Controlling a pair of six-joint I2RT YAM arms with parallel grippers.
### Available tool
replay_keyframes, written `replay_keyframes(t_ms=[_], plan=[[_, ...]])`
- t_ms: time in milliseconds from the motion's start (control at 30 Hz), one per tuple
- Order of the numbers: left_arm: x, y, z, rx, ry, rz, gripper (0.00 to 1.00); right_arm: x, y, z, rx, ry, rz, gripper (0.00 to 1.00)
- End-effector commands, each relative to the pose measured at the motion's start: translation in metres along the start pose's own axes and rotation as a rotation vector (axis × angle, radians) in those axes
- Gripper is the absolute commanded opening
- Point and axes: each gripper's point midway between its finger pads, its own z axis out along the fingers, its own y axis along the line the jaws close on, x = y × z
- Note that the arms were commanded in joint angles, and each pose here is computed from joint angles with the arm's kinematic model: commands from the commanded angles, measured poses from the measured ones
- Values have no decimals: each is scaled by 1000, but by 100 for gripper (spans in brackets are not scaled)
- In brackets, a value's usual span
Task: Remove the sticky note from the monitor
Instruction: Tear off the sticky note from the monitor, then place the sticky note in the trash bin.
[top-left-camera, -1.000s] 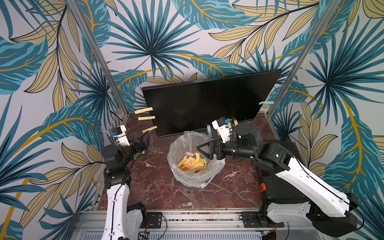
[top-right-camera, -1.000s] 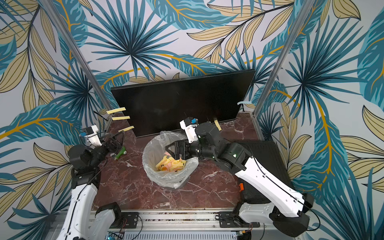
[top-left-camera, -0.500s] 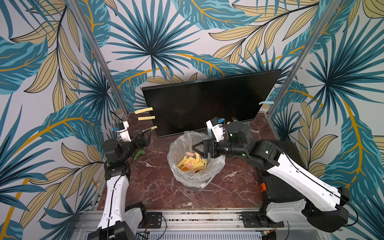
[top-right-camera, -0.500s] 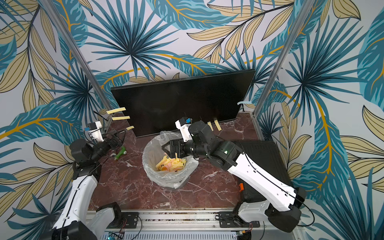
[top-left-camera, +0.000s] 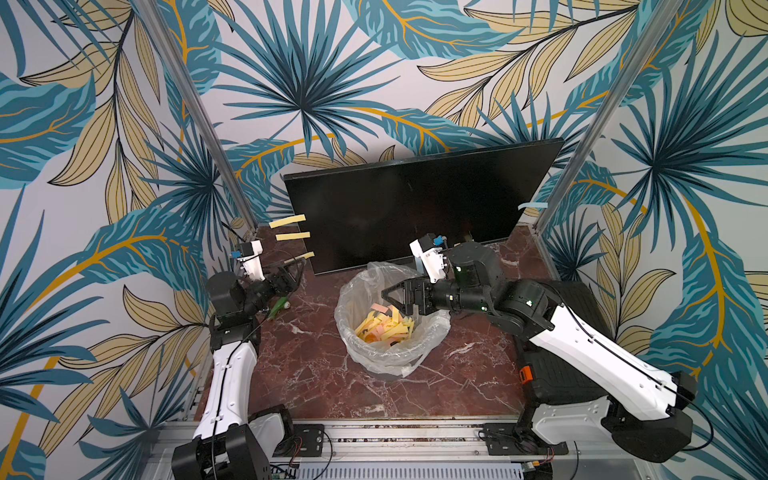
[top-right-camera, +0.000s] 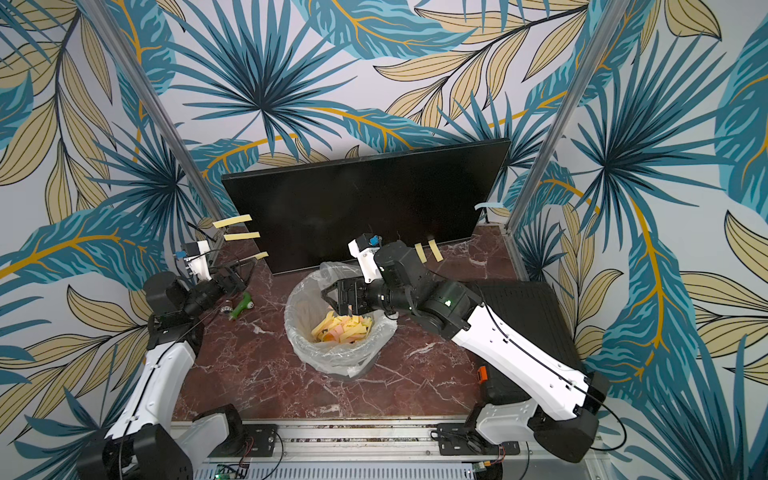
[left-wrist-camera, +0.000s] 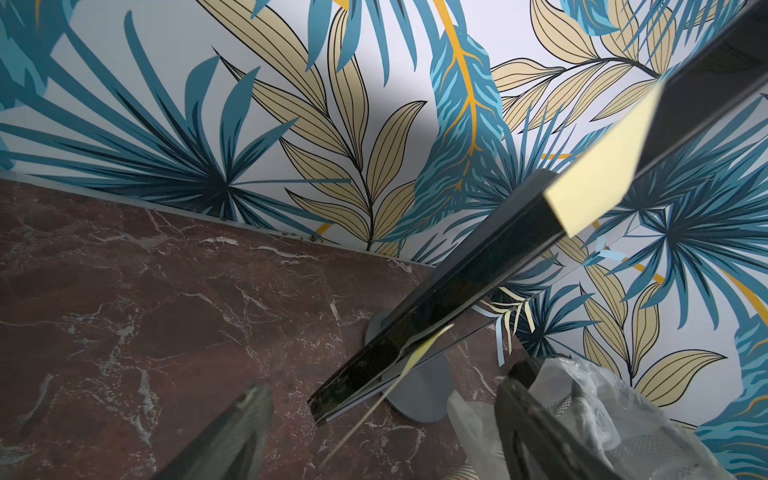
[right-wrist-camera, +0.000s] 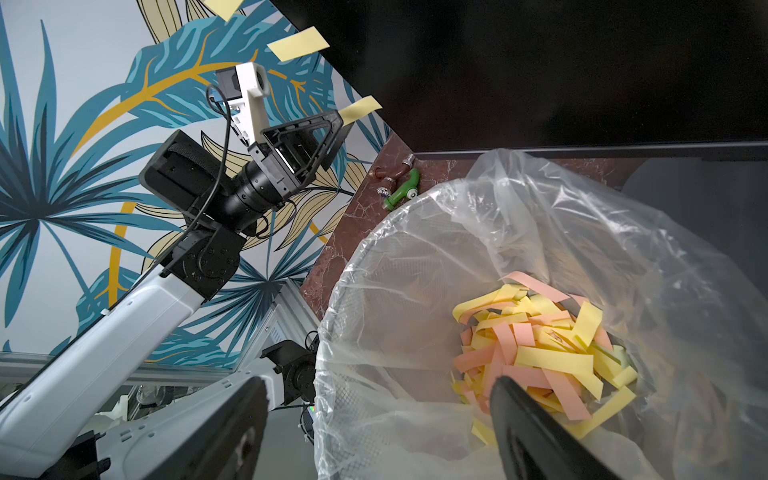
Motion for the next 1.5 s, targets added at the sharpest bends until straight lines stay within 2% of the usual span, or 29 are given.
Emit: replay_keyframes(t_ms=[0, 167, 567, 833, 1033, 1133, 1467], plan=[[-12, -9, -1, 23, -13, 33, 83, -7, 6, -2, -10, -27, -25, 87], [-11, -9, -1, 26, -6, 26, 65, -6, 4, -2, -2, -27, -26, 87], [-15, -13, -1, 36, -9, 19, 30, -5, 1, -4, 8, -30, -29, 87], [-10, -12, -3, 23, -3, -10, 0, -4, -1, -7, 14, -38, -32, 87], [-8, -17, -12, 13, -31, -57, 0, -6, 0, -8, 13, -48, -35, 87], [-9, -26, -19, 19, -71, -61, 0, -7, 1, -9, 9, -53, -36, 87], [5, -61, -44, 7, -82, -92, 0, -13, 2, -13, 16, -77, -46, 87]])
